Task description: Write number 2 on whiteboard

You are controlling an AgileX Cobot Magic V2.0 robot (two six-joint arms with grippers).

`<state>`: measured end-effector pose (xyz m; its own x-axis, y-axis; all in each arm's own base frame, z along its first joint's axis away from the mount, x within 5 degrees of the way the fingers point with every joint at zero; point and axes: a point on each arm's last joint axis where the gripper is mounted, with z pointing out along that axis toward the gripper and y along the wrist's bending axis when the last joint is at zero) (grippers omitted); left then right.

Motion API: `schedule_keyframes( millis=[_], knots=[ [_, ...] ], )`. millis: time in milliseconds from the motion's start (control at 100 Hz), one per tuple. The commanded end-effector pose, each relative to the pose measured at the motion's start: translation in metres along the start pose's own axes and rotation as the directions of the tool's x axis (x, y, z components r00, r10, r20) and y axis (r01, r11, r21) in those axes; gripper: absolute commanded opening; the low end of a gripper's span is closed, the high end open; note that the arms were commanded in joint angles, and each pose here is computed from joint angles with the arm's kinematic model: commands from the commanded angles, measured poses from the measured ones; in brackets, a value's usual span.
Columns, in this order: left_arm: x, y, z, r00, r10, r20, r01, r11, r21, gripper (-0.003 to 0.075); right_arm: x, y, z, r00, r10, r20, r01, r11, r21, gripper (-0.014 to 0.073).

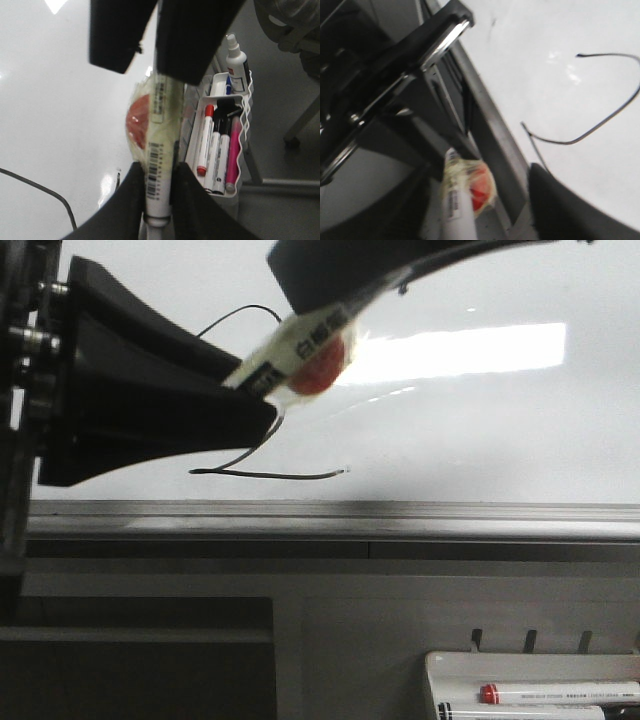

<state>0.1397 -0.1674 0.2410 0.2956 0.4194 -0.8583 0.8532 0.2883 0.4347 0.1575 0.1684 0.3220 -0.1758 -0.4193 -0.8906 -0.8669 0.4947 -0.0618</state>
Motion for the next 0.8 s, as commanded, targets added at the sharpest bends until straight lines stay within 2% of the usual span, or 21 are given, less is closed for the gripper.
schedule_keyframes(
  millis=[0, 10, 20, 40, 70, 90, 100, 110, 120, 170, 210, 310, 420, 490, 790],
  knots=[
    [-0.016, 0.017, -0.002, 0.975, -0.184, 0.122, 0.197, 0.975, -0.106, -0.0020, -0.024, -0.013, -0.013, 0.986, -0.011, 0.164, -0.014, 0.989, 0.150, 0.0667],
    [-0.014, 0.021, -0.003, 0.958, -0.253, 0.134, 0.271, 0.952, -0.144, -0.0020, -0.026, -0.016, -0.015, 0.982, -0.015, 0.189, -0.019, 0.983, 0.181, 0.0662],
    [-0.014, 0.021, -0.003, 0.959, -0.253, 0.130, 0.271, 0.951, -0.145, -0.0020, -0.027, -0.015, -0.016, 0.981, -0.016, 0.191, -0.019, 0.983, 0.182, 0.0659],
    [-0.012, 0.027, -0.004, 0.932, -0.332, 0.143, 0.355, 0.915, -0.192, -0.0020, -0.029, -0.018, -0.018, 0.976, -0.022, 0.216, -0.025, 0.977, 0.211, 0.0654],
    [-0.007, 0.037, -0.007, 0.881, -0.440, 0.174, 0.472, 0.843, -0.258, -0.0020, -0.032, -0.020, -0.022, 0.968, -0.030, 0.249, -0.033, 0.968, 0.247, 0.0640],
    [-0.004, 0.042, -0.009, 0.835, -0.511, 0.206, 0.551, 0.780, -0.296, -0.0020, -0.035, -0.022, -0.026, 0.961, -0.038, 0.273, -0.040, 0.962, 0.272, 0.0631],
    [-0.002, 0.046, -0.011, 0.802, -0.551, 0.232, 0.598, 0.734, -0.322, -0.0020, -0.036, -0.023, -0.028, 0.957, -0.042, 0.286, -0.044, 0.957, 0.286, 0.0629],
    [-0.001, 0.048, -0.012, 0.785, -0.569, 0.244, 0.619, 0.711, -0.333, -0.0020, -0.037, -0.023, -0.030, 0.954, -0.045, 0.295, -0.046, 0.955, 0.294, 0.0626],
    [0.001, 0.052, -0.014, 0.752, -0.601, 0.269, 0.658, 0.664, -0.355, -0.0020, -0.038, -0.024, -0.031, 0.950, -0.047, 0.307, -0.052, 0.951, 0.306, 0.0619],
    [0.009, 0.064, -0.021, 0.661, -0.666, 0.347, 0.745, 0.526, -0.409, -0.0020, -0.042, -0.026, -0.040, 0.936, -0.062, 0.348, -0.065, 0.938, 0.342, 0.0596],
    [0.015, 0.071, -0.026, 0.629, -0.678, 0.380, 0.768, 0.466, -0.439, -0.0020, -0.044, -0.026, -0.045, 0.927, -0.070, 0.369, -0.071, 0.932, 0.356, 0.0578],
    [0.025, 0.079, -0.032, 0.616, -0.700, 0.362, 0.764, 0.421, -0.489, -0.0020, -0.046, -0.024, -0.053, 0.917, -0.079, 0.392, -0.075, 0.929, 0.364, 0.0540],
    [0.034, 0.079, -0.031, 0.532, -0.807, 0.257, 0.776, 0.344, -0.529, -0.0020, -0.046, -0.024, -0.053, 0.918, -0.078, 0.390, -0.072, 0.931, 0.357, 0.0522],
    [0.032, 0.081, -0.030, 0.516, -0.827, 0.224, 0.773, 0.337, -0.538, -0.0020, -0.045, -0.023, -0.052, 0.920, -0.075, 0.384, -0.070, 0.934, 0.352, 0.0522],
    [0.028, 0.085, -0.029, 0.514, -0.834, 0.201, 0.768, 0.342, -0.541, -0.0020, -0.045, -0.023, -0.052, 0.921, -0.075, 0.382, -0.069, 0.935, 0.349, 0.0522]
  ],
)
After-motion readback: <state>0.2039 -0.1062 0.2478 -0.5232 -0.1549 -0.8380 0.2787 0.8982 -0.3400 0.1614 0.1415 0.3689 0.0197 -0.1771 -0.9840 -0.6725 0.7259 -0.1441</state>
